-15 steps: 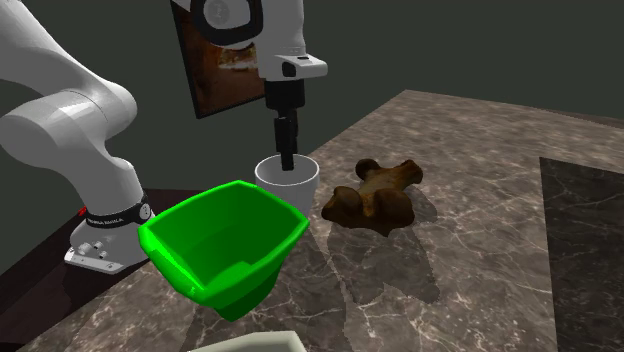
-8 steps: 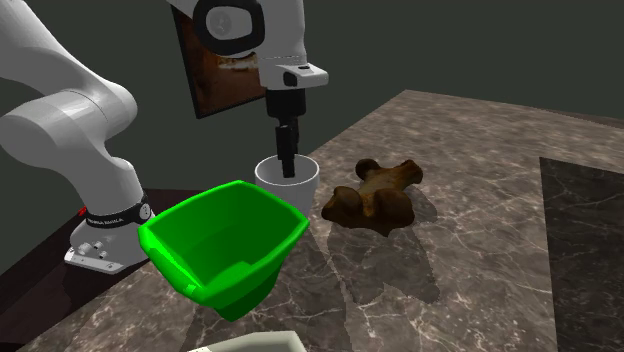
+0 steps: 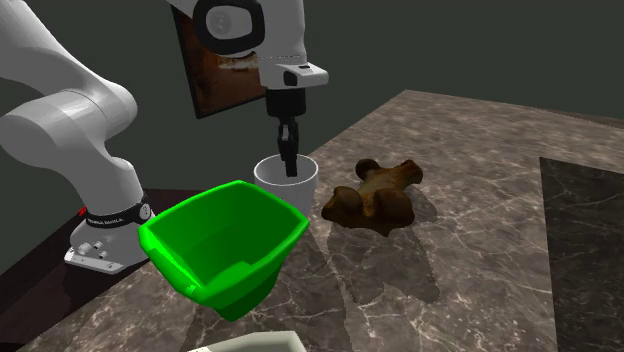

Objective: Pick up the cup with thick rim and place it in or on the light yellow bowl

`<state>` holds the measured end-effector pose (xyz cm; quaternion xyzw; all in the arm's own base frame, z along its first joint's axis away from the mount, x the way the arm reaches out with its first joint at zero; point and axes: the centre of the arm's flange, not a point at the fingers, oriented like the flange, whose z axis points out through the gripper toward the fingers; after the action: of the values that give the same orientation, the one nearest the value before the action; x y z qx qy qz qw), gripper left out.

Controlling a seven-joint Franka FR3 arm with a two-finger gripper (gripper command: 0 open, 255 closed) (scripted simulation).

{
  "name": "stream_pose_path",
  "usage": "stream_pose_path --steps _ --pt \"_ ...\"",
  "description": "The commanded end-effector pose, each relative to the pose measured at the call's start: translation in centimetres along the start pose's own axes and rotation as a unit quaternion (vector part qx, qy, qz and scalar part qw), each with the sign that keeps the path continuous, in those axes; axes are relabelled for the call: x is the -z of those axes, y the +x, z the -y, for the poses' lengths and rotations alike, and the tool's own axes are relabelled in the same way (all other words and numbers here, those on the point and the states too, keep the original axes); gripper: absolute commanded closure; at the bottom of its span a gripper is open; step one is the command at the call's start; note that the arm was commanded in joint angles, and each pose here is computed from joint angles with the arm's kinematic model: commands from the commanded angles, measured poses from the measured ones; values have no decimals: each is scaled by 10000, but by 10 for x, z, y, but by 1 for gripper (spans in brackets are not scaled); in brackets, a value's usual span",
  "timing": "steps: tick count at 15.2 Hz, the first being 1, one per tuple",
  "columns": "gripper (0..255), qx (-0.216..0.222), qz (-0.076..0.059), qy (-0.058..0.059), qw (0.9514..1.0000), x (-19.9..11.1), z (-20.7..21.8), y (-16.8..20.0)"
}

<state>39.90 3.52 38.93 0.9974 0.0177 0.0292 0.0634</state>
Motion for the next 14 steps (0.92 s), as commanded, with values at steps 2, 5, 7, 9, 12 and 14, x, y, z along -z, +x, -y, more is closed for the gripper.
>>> stream_pose_path --steps 2,5,7,9,12,14 --pt "255 -1 11 0 10000 -1 0 -1" --pt "255 -1 11 1 10000 4 -1 0" --pt "255 -1 11 0 10000 15 -2 1" --pt "255 -1 11 0 10000 25 -3 1" --pt "255 -1 11 0 10000 41 -5 2" --pt "255 -1 11 0 10000 51 -7 3"
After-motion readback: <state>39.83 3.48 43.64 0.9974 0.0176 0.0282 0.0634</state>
